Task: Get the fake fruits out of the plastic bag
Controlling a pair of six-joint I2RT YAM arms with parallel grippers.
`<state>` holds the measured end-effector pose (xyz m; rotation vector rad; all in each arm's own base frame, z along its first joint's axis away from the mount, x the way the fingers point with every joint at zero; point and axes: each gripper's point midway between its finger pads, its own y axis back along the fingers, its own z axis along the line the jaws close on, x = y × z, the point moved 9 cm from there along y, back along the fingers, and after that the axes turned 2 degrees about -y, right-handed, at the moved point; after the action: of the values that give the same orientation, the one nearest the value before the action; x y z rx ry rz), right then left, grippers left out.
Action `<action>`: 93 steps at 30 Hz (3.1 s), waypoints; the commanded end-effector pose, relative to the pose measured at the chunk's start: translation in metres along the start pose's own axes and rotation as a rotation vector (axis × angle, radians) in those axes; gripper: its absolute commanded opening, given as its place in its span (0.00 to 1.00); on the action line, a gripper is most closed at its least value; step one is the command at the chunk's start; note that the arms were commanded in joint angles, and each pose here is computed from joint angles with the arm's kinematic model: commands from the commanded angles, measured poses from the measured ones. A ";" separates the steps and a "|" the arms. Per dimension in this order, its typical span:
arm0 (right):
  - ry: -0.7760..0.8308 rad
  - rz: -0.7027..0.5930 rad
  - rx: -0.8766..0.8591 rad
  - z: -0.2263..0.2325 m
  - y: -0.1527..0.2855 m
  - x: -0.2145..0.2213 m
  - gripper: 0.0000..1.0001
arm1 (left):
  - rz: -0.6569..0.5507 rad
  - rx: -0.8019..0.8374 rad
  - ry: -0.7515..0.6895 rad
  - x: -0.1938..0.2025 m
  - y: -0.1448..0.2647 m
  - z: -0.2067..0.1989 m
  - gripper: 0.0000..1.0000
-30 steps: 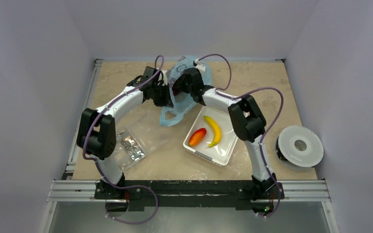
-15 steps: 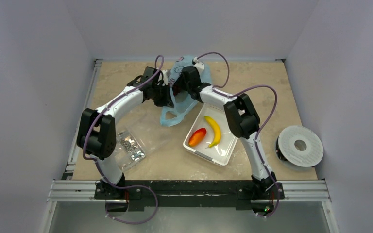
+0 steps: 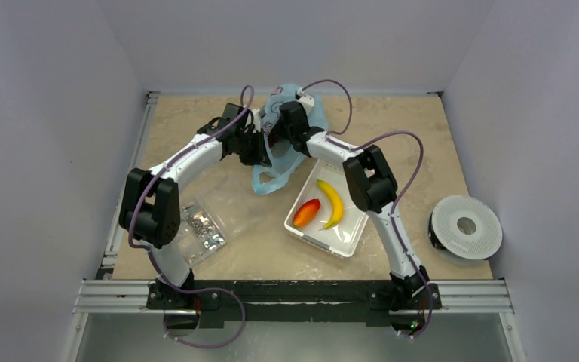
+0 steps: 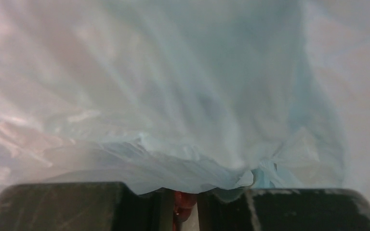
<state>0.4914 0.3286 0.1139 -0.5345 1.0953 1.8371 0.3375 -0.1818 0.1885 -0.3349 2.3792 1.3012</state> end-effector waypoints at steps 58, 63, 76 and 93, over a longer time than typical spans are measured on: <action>0.359 -0.134 0.015 -0.105 0.328 -0.094 0.00 | -0.022 0.007 -0.035 -0.013 0.004 -0.006 0.00; 0.360 -0.085 0.107 -0.124 0.311 -0.081 0.00 | -0.020 0.004 -0.036 -0.013 0.004 -0.006 0.00; 0.380 0.103 0.084 -0.141 0.307 -0.051 0.48 | -0.023 -0.002 -0.041 -0.014 0.005 -0.006 0.00; 0.156 0.087 -0.496 -0.037 0.229 -0.065 0.52 | -0.016 -0.118 -0.070 -0.010 0.006 0.007 0.00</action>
<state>0.2906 0.1855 0.2077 -0.8497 1.0927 2.1195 0.3384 -0.1764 0.1846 -0.3180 2.3369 1.3921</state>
